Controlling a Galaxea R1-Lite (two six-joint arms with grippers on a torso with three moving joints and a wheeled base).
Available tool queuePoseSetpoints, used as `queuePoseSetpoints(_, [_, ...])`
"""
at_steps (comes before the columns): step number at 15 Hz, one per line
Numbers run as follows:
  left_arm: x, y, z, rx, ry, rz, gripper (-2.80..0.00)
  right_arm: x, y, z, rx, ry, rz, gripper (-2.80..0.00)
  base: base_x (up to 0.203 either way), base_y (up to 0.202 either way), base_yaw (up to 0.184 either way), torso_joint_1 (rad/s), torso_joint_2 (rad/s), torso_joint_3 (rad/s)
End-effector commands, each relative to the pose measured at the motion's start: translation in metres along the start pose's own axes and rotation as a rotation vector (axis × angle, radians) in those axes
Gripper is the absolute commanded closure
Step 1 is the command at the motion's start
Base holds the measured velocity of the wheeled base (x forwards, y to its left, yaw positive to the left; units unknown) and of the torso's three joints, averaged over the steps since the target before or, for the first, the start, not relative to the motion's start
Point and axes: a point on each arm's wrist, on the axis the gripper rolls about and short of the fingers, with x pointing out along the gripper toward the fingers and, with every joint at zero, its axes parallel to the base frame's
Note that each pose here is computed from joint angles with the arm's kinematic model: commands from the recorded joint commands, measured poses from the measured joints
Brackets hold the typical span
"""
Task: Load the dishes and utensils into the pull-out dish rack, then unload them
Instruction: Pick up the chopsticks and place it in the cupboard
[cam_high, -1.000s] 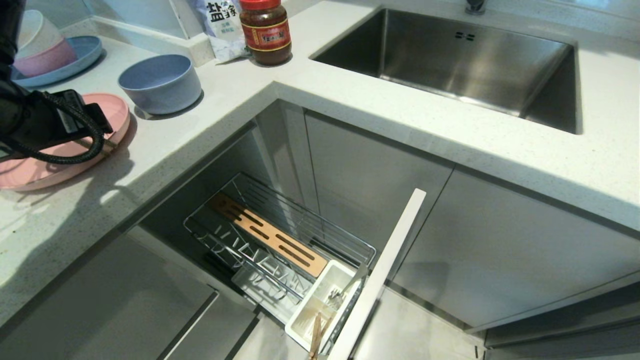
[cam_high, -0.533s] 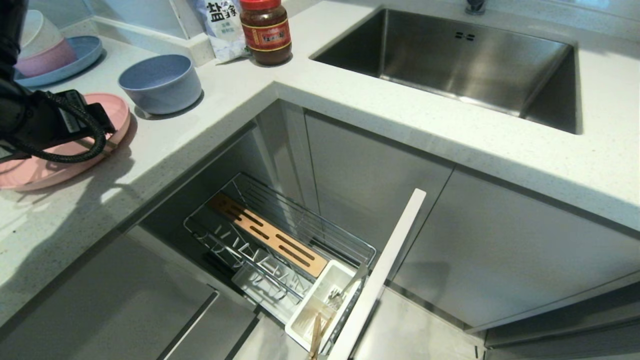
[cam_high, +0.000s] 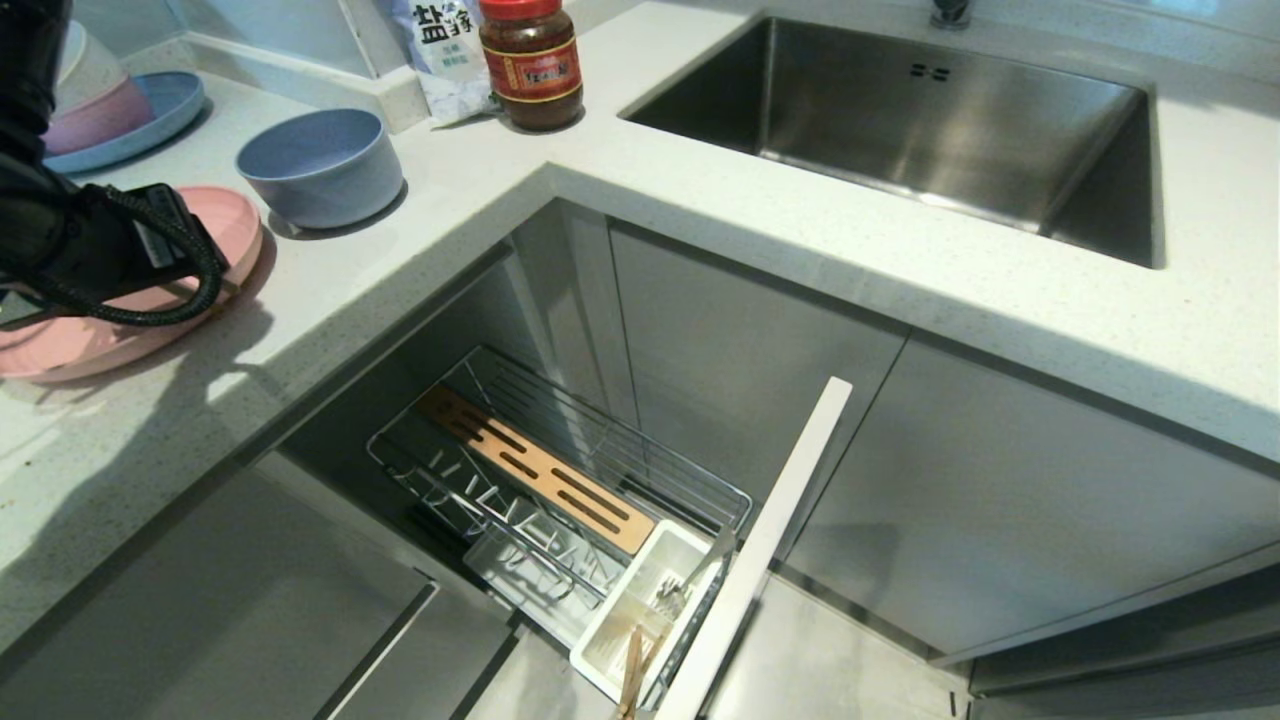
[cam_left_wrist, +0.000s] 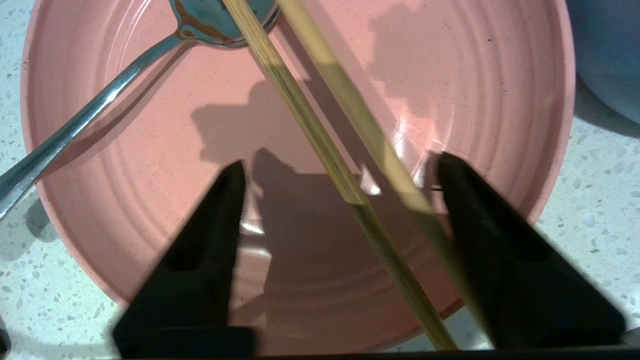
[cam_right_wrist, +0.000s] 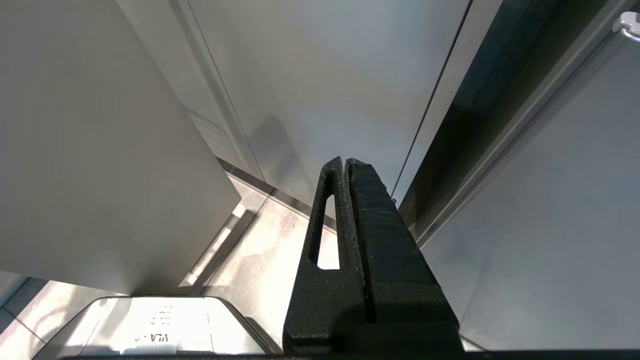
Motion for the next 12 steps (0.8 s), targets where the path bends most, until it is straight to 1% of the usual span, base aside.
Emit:
queuePoseSetpoints(1, [-0.0002, 0.0001, 0.0004, -0.003, 0.000, 0.003, 0.00, -0.0002, 0.0000, -0.0004, 0.000, -0.003, -0.001, 0.00, 0.000, 0.000, 0.000, 0.000, 0.00, 0.000])
queuePoseSetpoints(10, [-0.0023, 0.0015, 0.0011, -0.006, -0.006, 0.002, 0.00, -0.0002, 0.0000, -0.0004, 0.000, -0.003, 0.000, 0.00, 0.000, 0.000, 0.000, 0.000, 0.00, 0.000])
queuePoseSetpoints(12, [-0.0065, 0.0040, 0.0026, -0.013, -0.017, 0.001, 0.00, -0.0002, 0.0000, -0.0004, 0.000, -0.003, 0.001, 0.00, 0.000, 0.000, 0.000, 0.000, 0.00, 0.000])
